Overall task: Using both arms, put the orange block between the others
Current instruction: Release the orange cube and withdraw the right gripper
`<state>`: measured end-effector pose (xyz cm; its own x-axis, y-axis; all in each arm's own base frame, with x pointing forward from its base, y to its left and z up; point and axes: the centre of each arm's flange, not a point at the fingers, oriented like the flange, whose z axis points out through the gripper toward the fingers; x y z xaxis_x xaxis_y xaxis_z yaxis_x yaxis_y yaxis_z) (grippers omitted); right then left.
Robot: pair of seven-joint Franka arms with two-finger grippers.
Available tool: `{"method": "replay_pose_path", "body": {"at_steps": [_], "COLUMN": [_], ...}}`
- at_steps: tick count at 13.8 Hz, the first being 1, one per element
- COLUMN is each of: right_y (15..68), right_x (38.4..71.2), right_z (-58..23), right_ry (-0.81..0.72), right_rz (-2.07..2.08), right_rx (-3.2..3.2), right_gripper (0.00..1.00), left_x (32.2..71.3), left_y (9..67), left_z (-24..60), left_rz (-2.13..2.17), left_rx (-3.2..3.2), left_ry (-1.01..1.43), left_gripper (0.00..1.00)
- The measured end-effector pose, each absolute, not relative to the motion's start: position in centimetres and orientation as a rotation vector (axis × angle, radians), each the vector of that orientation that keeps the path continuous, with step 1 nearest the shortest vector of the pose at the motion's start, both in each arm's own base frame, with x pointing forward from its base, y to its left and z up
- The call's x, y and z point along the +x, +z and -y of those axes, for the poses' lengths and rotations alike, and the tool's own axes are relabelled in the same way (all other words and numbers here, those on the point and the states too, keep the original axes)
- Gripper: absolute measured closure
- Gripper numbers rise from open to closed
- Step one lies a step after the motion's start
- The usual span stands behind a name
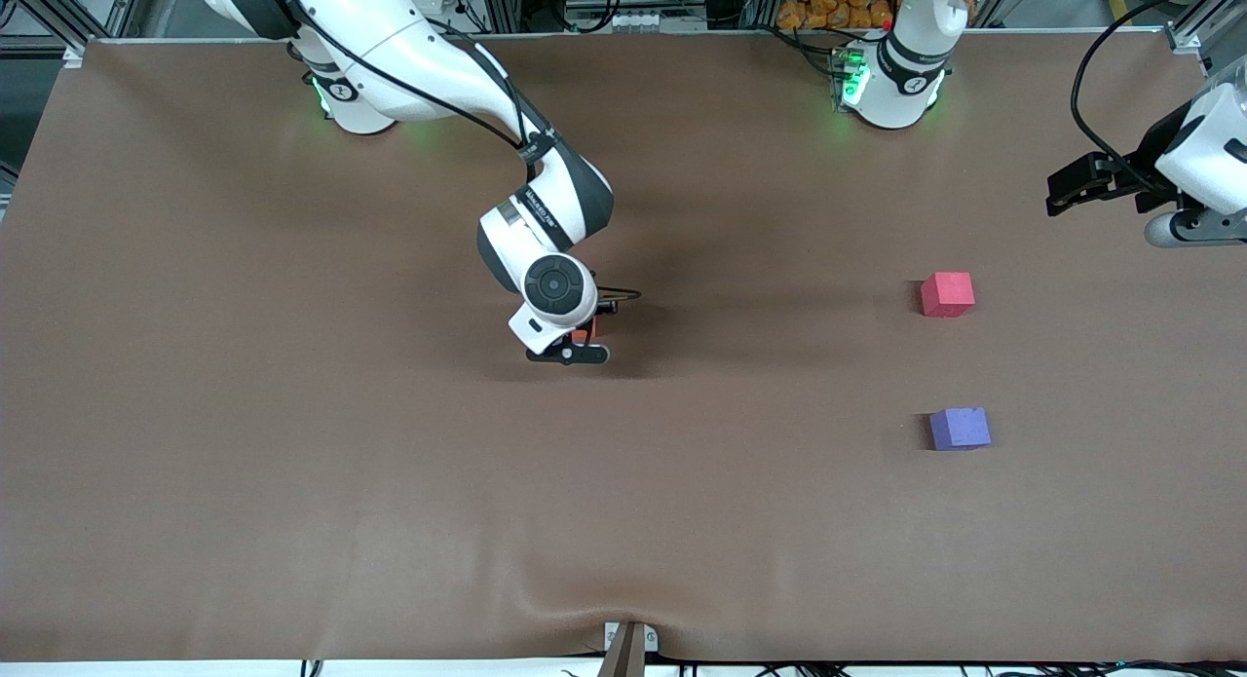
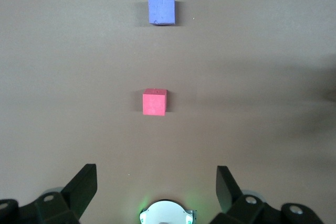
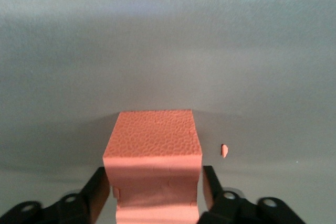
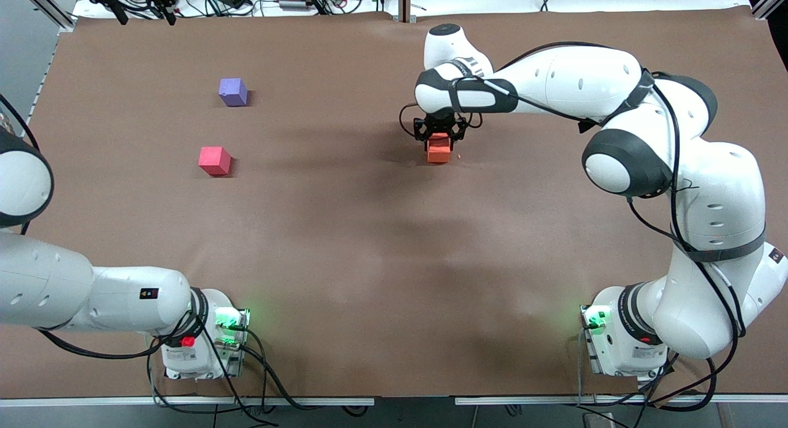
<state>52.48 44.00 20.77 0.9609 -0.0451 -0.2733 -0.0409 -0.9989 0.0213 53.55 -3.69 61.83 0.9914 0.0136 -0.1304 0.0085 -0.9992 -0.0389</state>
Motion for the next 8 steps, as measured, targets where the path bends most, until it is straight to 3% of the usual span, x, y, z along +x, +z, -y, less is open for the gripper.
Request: {"method": "replay_pose_path", "body": {"at_steps": [2, 5, 8], "right_y": [23.0, 27.2, 28.2], "right_x": [54.5, 59.0, 63.2], "right_z": [-43.5, -39.2, -30.6], "right_ry": [-0.399, -0.434, -0.507], "right_rz": [0.095, 0.130, 0.041], "right_rx": [3.115, 3.112, 3.128], "right_gripper": [0.00, 0.00, 0.00], "left_x": [53.6, 53.6, 53.7], "left_y": [61.8, 61.6, 61.3], "left_z": [3.7, 3.7, 3.7], "left_rz": [0.016, 0.017, 0.016], "left_rx": [-3.096, -3.096, -3.095], "left_ry": [0.204, 0.210, 0.216], "left_gripper": [0.00, 0.00, 0.00]}}
